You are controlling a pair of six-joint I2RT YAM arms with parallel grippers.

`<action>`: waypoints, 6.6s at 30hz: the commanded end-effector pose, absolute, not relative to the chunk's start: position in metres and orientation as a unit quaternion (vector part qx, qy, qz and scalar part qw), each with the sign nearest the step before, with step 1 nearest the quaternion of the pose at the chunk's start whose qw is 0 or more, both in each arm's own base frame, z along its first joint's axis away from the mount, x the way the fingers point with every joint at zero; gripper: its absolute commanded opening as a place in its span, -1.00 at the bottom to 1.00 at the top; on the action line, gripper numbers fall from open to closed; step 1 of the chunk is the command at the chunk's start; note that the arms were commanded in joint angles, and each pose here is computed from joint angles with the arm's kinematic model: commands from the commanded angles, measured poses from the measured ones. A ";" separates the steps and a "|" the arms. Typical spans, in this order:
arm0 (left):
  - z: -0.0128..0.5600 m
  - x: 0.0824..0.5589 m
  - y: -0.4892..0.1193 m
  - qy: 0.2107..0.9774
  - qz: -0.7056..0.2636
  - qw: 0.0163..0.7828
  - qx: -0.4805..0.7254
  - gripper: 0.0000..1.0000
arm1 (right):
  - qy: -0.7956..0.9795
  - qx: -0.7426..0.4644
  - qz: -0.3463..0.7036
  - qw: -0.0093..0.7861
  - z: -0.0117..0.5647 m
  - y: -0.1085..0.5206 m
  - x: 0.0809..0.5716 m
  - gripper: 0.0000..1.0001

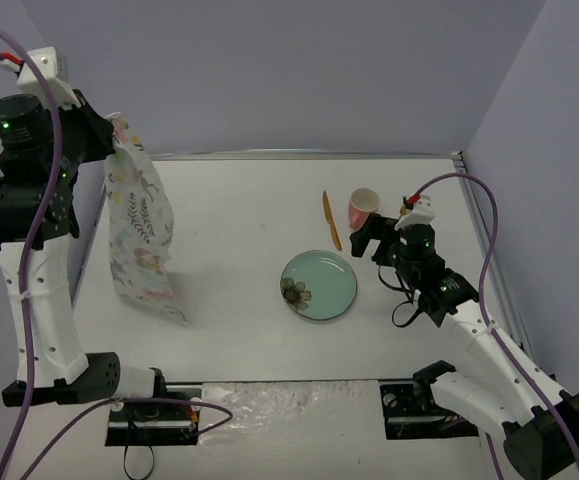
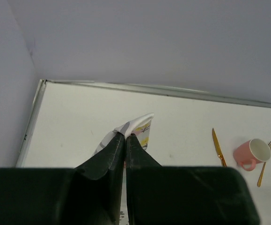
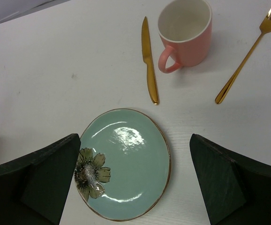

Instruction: Set the dinner table for one person

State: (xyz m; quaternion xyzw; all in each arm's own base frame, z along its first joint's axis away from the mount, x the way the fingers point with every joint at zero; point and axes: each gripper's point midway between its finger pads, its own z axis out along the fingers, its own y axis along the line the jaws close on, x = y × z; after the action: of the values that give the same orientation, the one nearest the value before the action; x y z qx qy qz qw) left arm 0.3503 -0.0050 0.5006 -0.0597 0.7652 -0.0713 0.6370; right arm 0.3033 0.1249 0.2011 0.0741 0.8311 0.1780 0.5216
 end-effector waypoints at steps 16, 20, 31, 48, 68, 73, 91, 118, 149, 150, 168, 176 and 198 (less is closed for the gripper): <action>0.469 0.457 -0.141 0.775 -0.155 0.612 0.032 -1.00 | 0.806 0.049 0.198 0.555 0.227 0.134 0.312 1.00; 0.428 0.476 -0.194 0.791 -0.164 0.585 0.068 -1.00 | 0.808 0.046 0.195 0.555 0.224 0.133 0.310 1.00; 0.300 0.560 -0.251 0.837 -0.148 0.519 0.092 0.52 | 0.815 0.036 0.191 0.545 0.216 0.134 0.308 1.00; 0.242 0.403 -0.121 0.877 -0.083 0.445 -0.158 0.64 | 0.837 -0.043 0.230 0.495 0.216 0.201 0.365 1.00; 0.076 0.361 -0.079 0.896 -0.077 0.303 -0.315 0.50 | 0.833 -0.029 0.234 0.500 0.200 0.253 0.445 1.00; 0.062 0.368 -0.077 0.895 -0.067 0.295 -0.328 0.42 | 0.831 -0.033 0.238 0.501 0.197 0.256 0.447 1.00; 0.035 0.391 -0.068 0.888 -0.033 0.290 -0.354 0.12 | 0.832 -0.043 0.248 0.495 0.184 0.265 0.451 1.00; 0.135 0.356 -0.030 0.916 0.059 0.314 -0.243 -1.00 | 0.833 -0.016 0.224 0.506 0.137 0.287 0.504 0.78; 0.091 0.254 -0.015 0.970 0.082 0.174 -0.147 -1.00 | 0.809 -0.030 0.215 0.546 0.097 0.315 0.557 0.48; 0.090 0.253 -0.016 0.971 0.081 0.172 -0.145 -1.00 | 0.810 -0.032 0.216 0.545 0.093 0.317 0.557 0.47; 0.089 0.248 -0.018 0.973 0.071 0.170 -0.140 -1.00 | 0.818 -0.051 0.243 0.518 0.055 0.341 0.564 0.09; 0.095 0.248 -0.018 0.973 0.068 0.174 -0.137 -1.00 | 0.811 -0.050 0.220 0.540 0.061 0.334 0.572 -0.63; 0.310 0.373 0.059 0.884 0.048 0.400 -0.238 -1.00 | 0.641 -0.084 0.277 0.711 0.373 0.344 0.578 -1.00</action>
State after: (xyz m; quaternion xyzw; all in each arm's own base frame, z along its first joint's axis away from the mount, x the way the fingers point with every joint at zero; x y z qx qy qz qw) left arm 0.3501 0.0278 0.2353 -0.2105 0.9210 0.0419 0.3251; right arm 0.5948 0.3404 0.2125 -0.0848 0.7521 0.2162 0.6168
